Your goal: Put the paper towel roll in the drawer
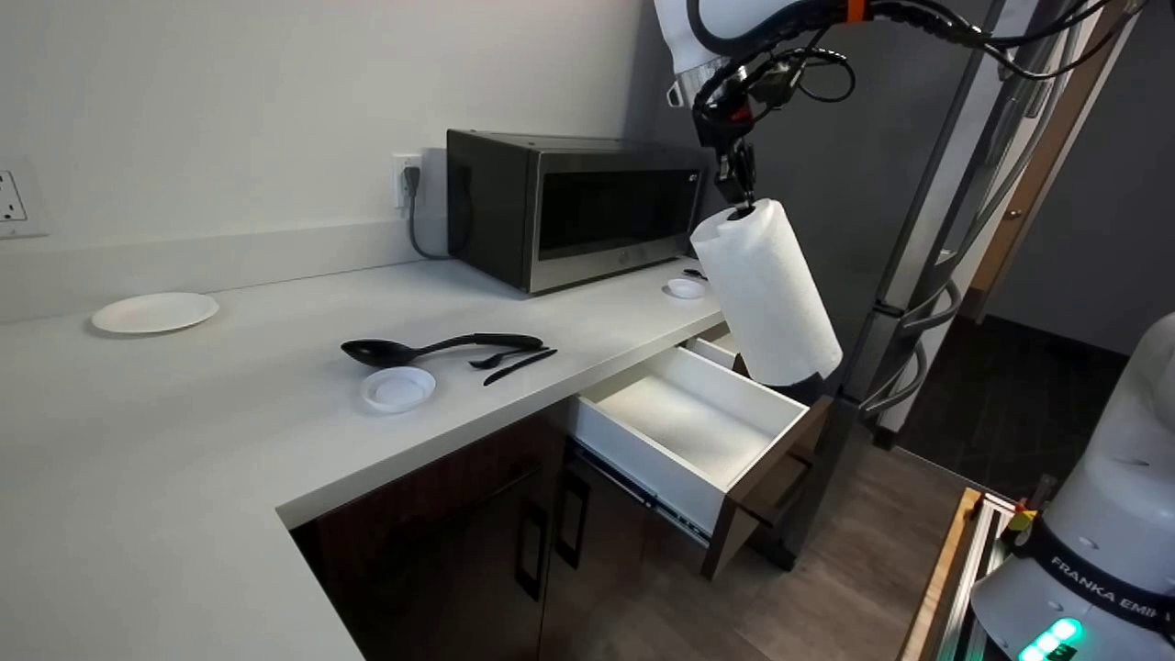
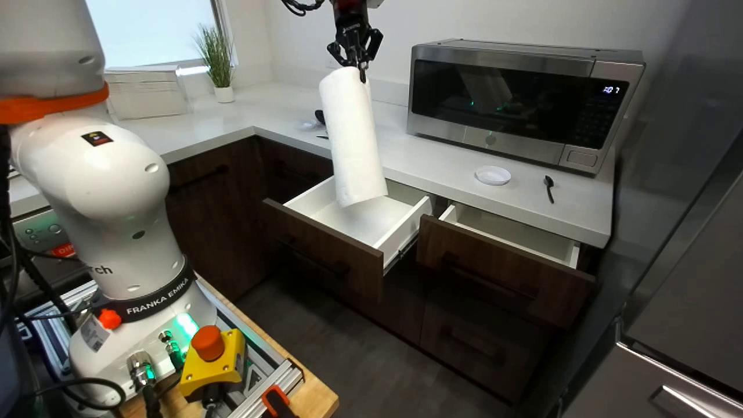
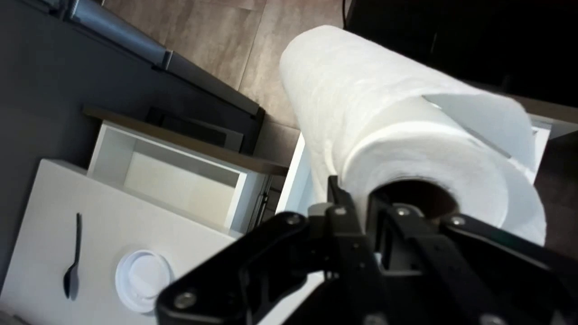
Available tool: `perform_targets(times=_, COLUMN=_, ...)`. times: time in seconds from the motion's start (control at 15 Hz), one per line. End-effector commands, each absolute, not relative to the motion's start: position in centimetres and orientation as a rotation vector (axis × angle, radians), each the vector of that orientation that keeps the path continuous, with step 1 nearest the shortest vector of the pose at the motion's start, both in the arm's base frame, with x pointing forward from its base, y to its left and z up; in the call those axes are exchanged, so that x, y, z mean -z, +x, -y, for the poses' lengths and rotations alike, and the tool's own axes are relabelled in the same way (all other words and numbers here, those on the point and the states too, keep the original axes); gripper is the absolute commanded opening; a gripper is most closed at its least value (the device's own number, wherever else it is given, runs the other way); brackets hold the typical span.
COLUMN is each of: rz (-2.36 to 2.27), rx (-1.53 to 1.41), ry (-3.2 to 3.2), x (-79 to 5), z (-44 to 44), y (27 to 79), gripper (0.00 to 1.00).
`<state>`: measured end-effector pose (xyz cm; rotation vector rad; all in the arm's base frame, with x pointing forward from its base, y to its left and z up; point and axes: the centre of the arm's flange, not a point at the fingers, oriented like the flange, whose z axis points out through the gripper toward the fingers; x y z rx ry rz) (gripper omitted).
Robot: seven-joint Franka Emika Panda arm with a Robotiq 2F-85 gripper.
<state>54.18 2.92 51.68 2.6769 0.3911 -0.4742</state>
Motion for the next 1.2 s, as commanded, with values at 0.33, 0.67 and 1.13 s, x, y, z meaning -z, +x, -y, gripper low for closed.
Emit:
perform_targets(times=0.33, rz=-0.481, rx=0.447, ry=2.565, x=-44.8, z=-6.9, y=56.5, gripper=0.03)
perform_targets(times=0.67, rz=-0.480, rx=0.482, ry=2.529, x=-41.4, z=-8.2, y=55.6, gripper=0.03)
perform_targets(times=1.13, rz=-0.528, rx=0.405, ry=2.534, x=-38.4, z=-9.1, y=57.6, gripper=0.03)
